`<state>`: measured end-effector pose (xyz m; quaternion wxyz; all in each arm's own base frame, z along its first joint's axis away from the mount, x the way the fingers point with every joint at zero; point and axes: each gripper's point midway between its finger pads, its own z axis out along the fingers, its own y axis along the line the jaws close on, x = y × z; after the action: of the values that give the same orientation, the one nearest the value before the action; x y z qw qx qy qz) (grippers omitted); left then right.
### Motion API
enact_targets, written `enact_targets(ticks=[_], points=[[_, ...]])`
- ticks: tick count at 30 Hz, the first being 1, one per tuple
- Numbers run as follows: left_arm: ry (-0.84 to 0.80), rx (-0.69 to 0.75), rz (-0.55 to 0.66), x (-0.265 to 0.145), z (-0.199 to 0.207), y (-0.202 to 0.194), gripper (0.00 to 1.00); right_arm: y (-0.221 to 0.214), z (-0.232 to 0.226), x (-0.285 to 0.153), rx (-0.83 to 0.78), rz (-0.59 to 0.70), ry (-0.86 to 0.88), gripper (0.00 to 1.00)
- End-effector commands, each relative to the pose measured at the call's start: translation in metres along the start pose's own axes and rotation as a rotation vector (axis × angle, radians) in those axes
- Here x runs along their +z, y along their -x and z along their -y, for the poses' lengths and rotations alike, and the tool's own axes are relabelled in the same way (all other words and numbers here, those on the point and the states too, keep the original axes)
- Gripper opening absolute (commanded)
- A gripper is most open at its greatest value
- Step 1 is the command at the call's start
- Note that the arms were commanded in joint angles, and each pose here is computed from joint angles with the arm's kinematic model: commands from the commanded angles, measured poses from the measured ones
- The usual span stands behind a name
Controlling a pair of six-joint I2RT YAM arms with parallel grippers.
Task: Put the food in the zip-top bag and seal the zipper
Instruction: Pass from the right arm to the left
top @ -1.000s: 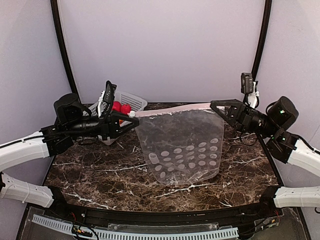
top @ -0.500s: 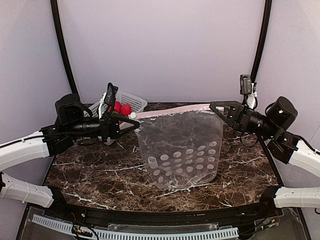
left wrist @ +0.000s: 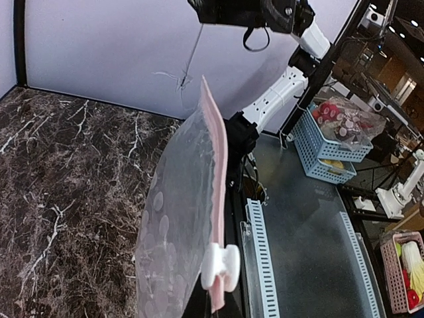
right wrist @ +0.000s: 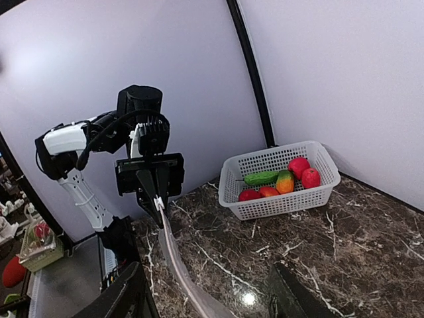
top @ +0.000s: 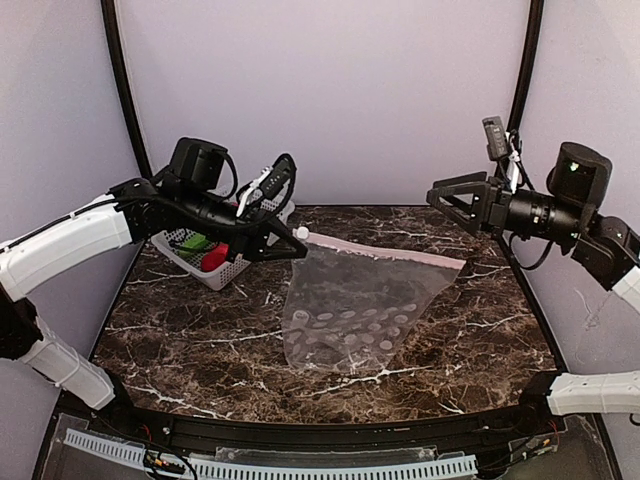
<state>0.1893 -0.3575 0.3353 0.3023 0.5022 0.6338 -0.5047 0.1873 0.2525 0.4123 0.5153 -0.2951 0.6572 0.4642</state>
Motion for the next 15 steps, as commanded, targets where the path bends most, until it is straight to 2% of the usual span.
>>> enact_targets(ticks=[1,4,10,15], points=[[-0.075,0.026,-0.076,0.001,0.008,-0.026,0.01,-0.024,0.008,0.007,-0.033,-0.189,-0.028,0.61],[-0.019,0.046,-0.067,0.001,0.000,-0.037,0.01,-0.029,0.004,0.020,-0.022,-0.251,0.020,0.59],[-0.070,0.008,-0.090,0.007,0.001,-0.058,0.01,-0.052,-0.019,0.057,-0.031,-0.357,0.163,0.51],[-0.064,0.009,-0.085,0.006,0.001,-0.062,0.01,-0.059,-0.036,0.087,-0.022,-0.365,0.283,0.48]])
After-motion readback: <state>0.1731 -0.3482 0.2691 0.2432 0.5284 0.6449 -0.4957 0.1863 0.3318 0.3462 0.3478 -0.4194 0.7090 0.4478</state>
